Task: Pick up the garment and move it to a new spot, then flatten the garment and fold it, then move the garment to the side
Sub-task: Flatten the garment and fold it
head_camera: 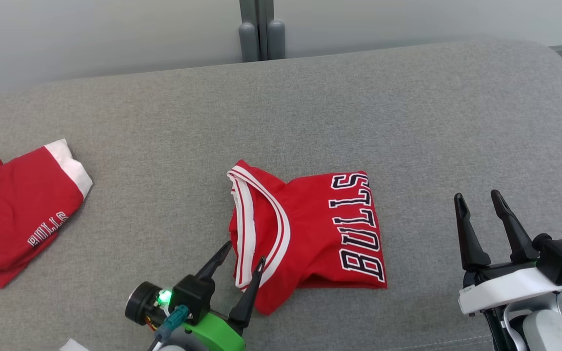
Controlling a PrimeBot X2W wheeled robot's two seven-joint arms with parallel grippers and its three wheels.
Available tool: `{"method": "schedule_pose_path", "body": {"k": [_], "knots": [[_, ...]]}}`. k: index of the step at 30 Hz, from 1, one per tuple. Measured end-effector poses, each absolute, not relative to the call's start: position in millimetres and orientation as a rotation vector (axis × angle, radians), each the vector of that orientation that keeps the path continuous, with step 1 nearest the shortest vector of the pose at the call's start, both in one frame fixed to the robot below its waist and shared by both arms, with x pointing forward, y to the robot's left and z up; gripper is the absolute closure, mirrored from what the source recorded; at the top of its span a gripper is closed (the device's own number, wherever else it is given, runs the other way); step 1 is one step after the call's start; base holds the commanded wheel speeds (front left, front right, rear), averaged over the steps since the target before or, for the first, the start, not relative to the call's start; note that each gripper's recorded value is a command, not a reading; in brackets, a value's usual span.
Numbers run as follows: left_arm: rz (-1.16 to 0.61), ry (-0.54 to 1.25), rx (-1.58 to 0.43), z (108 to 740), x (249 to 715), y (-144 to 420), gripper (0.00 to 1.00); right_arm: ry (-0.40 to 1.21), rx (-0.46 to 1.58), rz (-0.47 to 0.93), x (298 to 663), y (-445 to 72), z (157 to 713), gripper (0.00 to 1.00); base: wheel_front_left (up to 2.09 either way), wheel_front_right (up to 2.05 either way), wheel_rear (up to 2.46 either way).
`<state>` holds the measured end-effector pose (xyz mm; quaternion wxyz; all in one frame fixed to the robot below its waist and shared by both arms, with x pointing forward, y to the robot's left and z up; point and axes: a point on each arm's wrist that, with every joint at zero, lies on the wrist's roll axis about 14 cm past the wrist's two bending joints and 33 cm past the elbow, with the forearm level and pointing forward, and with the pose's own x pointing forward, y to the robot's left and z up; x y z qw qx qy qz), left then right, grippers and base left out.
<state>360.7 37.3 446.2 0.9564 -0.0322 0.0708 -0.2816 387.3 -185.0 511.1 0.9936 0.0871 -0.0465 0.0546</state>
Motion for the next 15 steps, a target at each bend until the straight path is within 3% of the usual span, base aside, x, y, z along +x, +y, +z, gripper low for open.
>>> {"method": "schedule_pose_path", "body": {"k": [15], "knots": [[-0.518,0.263,-0.157,415,325,37,0.00,-0.093,0.183,0.122,389,-179,511,0.00,0.00,0.00,0.00]]}}
